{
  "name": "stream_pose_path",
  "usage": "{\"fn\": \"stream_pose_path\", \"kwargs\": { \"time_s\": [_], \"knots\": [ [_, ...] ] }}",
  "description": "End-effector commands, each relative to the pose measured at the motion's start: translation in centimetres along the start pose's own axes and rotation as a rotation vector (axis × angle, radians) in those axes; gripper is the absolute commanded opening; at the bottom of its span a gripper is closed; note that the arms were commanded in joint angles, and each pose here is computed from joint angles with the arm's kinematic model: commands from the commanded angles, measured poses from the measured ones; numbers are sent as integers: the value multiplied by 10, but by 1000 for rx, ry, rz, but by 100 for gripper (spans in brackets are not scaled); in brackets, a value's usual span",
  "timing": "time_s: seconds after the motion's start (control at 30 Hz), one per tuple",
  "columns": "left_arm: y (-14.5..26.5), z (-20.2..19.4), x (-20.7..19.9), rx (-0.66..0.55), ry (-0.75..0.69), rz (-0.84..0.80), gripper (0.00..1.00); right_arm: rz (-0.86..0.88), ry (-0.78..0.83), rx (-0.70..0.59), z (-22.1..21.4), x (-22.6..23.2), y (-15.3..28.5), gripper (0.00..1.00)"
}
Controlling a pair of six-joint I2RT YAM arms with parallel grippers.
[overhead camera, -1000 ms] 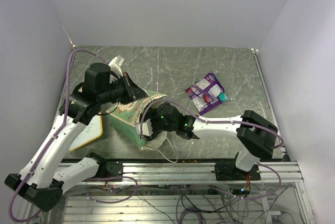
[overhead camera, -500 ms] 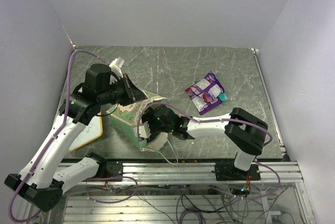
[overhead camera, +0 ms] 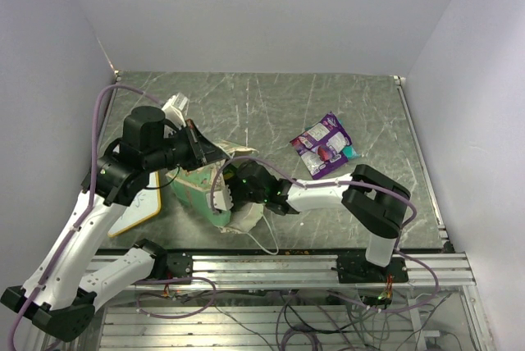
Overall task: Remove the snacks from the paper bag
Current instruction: Take out the snack from the paper bag.
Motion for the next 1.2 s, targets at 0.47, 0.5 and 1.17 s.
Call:
{"fn": "stream_pose_path", "kwargs": {
  "time_s": [0.47,0.5,1.17],
  "knots": [
    [-4,15,6,-79,18,38,7,28,-84,-46,26,-12,49,0],
    [-4,16,5,-83,11,35,7,26,-87,-57,31,-14,56,0],
    [-9,17,12,-69,-6,72,7,51,-261,-191,76,0,146,0]
  ]
}}
Point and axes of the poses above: each gripper's point midway between its finger pads, its own y axis back along the fingers, its own x axis along the line the jaws close on, z = x × y, the point moved 1 cm from there along y, back along the fingers, and after that the axes turned 11 degrees about -y, right-handed, at the moved point
